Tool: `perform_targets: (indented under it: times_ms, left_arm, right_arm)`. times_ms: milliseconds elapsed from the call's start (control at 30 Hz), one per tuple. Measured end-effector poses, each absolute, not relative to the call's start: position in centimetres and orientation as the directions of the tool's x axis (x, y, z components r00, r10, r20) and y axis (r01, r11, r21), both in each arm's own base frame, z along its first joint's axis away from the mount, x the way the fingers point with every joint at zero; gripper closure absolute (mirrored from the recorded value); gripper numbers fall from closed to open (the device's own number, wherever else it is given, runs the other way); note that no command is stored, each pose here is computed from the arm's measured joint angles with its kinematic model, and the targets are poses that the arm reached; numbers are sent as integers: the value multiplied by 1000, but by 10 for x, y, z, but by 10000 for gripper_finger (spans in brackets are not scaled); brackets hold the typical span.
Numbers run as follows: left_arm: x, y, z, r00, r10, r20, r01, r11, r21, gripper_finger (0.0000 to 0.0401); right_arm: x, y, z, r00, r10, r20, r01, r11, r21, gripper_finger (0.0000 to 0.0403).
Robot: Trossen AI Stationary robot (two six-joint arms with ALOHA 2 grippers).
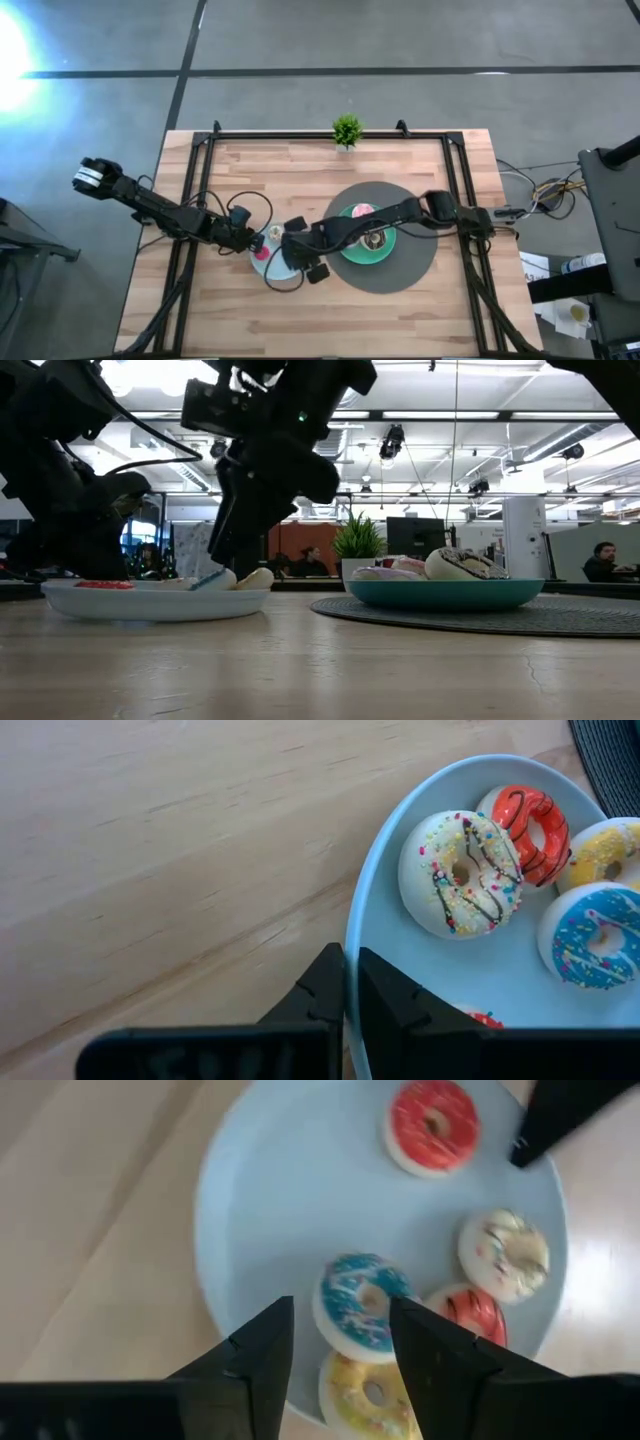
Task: Pick & Place donuts
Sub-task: Adjust the small blue donut on the light blue plate to align the position
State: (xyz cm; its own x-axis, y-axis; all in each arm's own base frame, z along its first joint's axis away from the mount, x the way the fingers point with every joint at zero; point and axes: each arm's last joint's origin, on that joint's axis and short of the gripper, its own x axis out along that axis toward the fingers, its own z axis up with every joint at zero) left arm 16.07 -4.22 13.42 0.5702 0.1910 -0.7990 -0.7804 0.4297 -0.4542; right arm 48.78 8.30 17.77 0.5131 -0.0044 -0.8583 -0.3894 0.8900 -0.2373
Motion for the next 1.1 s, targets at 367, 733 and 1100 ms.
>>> perform_targets:
  times_ms: [367,733,1100]
  left_arm:
    - [161,-42,134,570,190,-799,-781,426,-456,401]
    - [161,-42,134,574,201,-794,-784,417,-461,401]
    - [162,-43,135,585,191,-788,-776,414,-476,401]
  right_arm:
    - [487,102,175,532,48,-846,-572,757,-316,260]
    - [484,94,158,514,19,-858,-580,744,-331,265]
    - [485,92,159,538,-34,-842,-567,725,-391,253]
